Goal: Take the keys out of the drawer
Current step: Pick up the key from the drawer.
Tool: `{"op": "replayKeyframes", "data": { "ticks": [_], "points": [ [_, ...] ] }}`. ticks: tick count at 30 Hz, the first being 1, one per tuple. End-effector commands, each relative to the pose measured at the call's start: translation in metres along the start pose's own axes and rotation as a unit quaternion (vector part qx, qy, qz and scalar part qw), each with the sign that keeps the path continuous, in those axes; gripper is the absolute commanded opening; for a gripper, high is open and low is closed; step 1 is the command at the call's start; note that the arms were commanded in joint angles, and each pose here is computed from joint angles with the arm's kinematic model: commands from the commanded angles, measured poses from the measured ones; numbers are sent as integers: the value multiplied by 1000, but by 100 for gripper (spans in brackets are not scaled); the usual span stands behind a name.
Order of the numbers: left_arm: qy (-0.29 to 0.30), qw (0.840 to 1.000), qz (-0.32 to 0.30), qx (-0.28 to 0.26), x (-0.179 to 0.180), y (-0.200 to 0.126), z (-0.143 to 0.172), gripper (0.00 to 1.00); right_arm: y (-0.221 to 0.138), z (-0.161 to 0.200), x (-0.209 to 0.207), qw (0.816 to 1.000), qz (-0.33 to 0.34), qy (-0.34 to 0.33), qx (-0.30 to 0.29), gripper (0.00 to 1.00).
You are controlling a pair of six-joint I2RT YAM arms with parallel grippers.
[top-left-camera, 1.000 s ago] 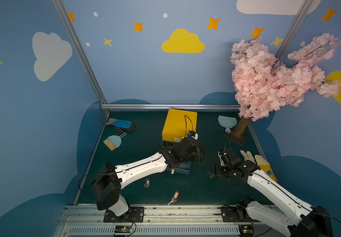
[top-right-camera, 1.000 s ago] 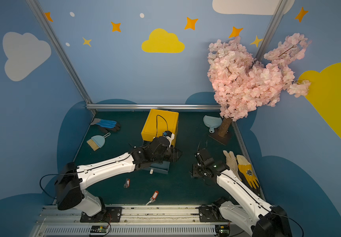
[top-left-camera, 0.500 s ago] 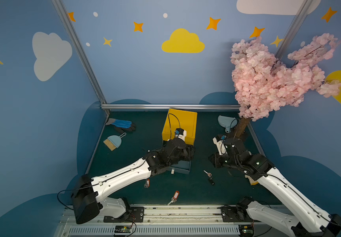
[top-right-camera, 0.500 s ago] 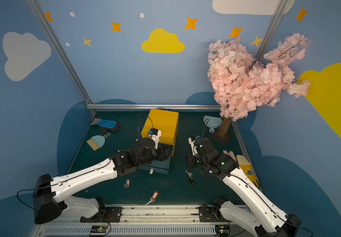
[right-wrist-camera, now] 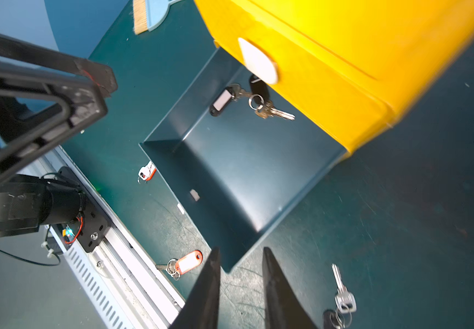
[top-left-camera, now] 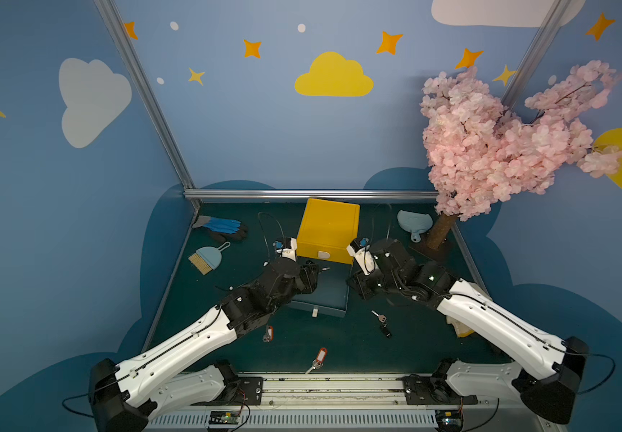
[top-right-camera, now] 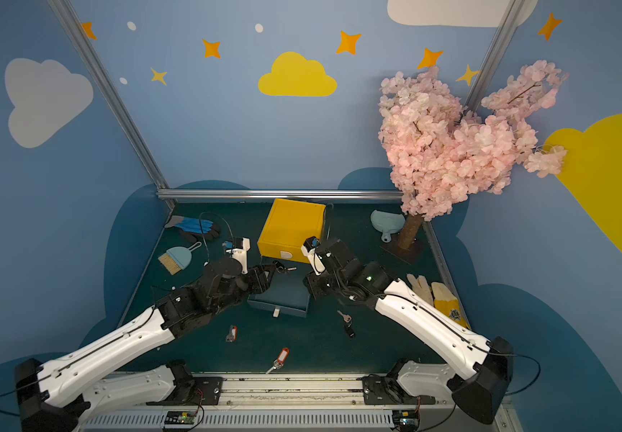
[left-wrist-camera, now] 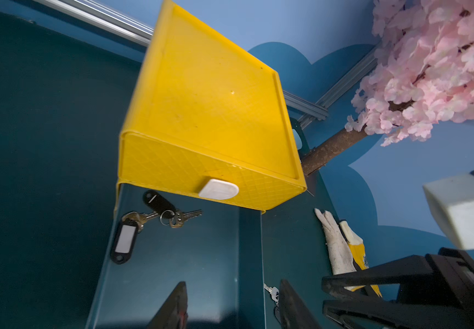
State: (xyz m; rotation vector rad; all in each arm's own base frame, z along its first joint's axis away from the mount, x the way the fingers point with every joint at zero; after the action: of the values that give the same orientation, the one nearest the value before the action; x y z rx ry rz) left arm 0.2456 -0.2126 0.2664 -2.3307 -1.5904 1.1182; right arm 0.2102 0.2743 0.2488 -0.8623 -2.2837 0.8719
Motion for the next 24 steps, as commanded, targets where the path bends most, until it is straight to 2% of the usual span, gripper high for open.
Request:
{"op": "replayKeyframes", "data": {
  "ticks": [1, 7, 13, 24],
  "points": [
    [-36, 998, -45, 5, 30, -9, 6, 52, 9, -26, 19, 998, -29, -46, -23, 32],
    [-119, 990, -74, 13, 68, -21, 18, 52, 50, -44, 34, 994, -24, -106, 2, 36],
    [-185, 979, -79, 29, 92, -25, 30, 53, 92, -58, 32, 991, -1, -136, 9, 36],
    [-228, 967, -80, 74, 101, -18, 39, 53, 145, -65, 22, 988, 32, -151, 21, 37]
  ]
}}
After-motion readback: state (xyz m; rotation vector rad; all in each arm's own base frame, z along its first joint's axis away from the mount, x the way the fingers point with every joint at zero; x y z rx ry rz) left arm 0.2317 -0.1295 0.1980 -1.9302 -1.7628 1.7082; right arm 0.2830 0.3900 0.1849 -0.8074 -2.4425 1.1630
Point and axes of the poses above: each gripper's point midway between its finger pads, its own y axis out along the fingers, its own x axis along the line the jaws close on, z = x × y, the point moved 2 cm from there along -y, back along the fingers, and after that the axes turned 1 degree about y, right-handed, at the moved point
